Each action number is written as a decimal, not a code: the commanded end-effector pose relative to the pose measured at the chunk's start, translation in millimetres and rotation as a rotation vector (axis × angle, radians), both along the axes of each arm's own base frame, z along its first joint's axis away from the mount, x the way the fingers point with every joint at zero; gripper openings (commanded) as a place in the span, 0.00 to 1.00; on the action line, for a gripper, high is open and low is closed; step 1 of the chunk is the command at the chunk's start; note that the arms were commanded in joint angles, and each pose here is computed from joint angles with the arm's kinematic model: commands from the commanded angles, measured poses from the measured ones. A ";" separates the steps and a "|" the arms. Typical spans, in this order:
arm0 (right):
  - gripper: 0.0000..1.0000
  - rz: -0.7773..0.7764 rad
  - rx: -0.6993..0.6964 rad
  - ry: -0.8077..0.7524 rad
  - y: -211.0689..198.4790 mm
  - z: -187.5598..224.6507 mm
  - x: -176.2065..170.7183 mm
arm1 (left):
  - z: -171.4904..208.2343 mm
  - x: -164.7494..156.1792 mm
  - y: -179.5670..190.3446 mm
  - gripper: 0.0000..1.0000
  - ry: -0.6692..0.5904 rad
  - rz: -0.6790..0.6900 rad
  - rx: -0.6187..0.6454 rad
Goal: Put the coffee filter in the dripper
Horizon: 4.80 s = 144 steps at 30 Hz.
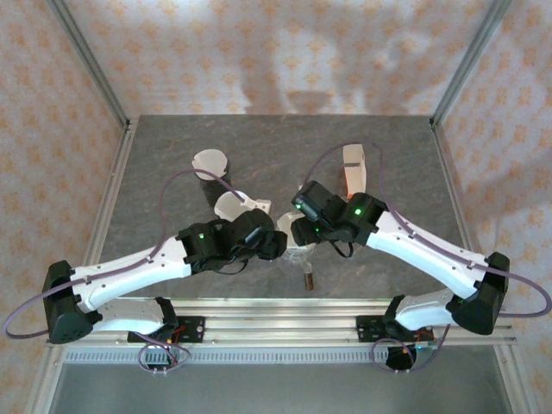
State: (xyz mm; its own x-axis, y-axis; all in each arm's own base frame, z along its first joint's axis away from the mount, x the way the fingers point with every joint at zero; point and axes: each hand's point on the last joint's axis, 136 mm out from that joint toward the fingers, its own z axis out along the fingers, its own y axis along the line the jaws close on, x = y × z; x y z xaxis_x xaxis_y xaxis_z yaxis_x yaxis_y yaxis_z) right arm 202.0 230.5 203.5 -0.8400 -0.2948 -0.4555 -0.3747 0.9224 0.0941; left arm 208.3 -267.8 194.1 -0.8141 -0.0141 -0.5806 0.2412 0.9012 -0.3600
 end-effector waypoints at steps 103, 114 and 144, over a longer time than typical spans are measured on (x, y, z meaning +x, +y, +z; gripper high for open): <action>0.69 -0.034 -0.130 0.111 -2.5 -63.1 18.5 | -13.3 13.6 11.7 0.70 0.036 0.078 -0.069; 0.70 -0.060 -0.059 0.035 -6.9 -22.4 21.3 | -15.2 11.4 11.0 0.67 0.044 0.072 -0.070; 0.69 -0.087 0.003 -0.010 -29.9 1.0 8.5 | -17.0 10.6 12.6 0.67 0.047 0.075 -0.067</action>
